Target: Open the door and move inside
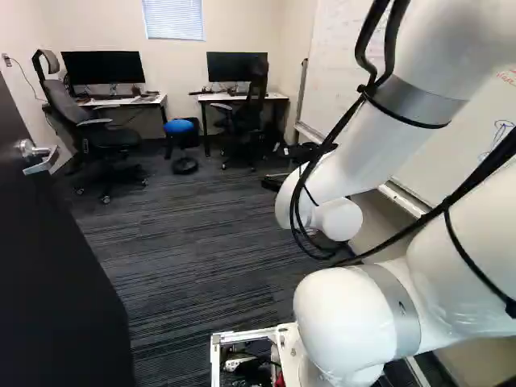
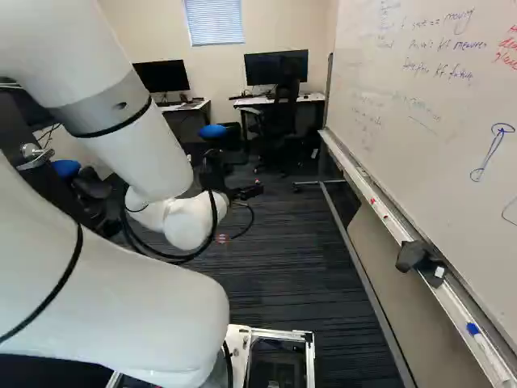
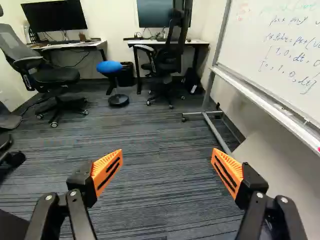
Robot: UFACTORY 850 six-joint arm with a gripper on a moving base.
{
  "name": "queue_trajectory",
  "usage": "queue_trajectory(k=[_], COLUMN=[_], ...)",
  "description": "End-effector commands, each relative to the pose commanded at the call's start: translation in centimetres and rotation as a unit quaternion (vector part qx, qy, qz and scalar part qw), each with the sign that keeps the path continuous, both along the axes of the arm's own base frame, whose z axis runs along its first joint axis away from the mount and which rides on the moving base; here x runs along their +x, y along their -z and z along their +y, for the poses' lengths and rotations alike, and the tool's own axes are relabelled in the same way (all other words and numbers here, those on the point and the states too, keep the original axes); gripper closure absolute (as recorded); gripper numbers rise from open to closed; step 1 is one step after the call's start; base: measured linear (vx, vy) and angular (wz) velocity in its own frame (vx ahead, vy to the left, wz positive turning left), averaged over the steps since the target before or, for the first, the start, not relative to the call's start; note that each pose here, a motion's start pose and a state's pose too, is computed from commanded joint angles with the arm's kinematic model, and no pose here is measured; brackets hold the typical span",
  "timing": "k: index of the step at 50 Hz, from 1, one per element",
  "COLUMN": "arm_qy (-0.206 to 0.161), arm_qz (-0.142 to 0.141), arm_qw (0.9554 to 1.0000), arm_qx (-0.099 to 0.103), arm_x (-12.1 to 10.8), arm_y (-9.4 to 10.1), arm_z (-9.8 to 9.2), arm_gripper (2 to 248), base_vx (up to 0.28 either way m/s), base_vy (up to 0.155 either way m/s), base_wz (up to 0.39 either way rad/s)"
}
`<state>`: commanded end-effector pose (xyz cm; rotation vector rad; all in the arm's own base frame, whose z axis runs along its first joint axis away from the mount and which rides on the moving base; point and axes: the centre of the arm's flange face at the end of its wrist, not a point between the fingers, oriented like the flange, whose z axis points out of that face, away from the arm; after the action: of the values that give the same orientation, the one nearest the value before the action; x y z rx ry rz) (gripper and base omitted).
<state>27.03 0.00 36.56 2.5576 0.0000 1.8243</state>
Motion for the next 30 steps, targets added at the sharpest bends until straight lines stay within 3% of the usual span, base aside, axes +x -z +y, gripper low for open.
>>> queue_trajectory(k=[30], arm_qy=[0.0], arm_qz=[0.0], arm_qw=[1.0], arm_qx=[0.0], arm_x=[0.0], arm_y=[0.0], arm_z=[0.0], arm_gripper=[3], base_vx=[0.227], base_vy=[0.002], base_wz=[-0.024])
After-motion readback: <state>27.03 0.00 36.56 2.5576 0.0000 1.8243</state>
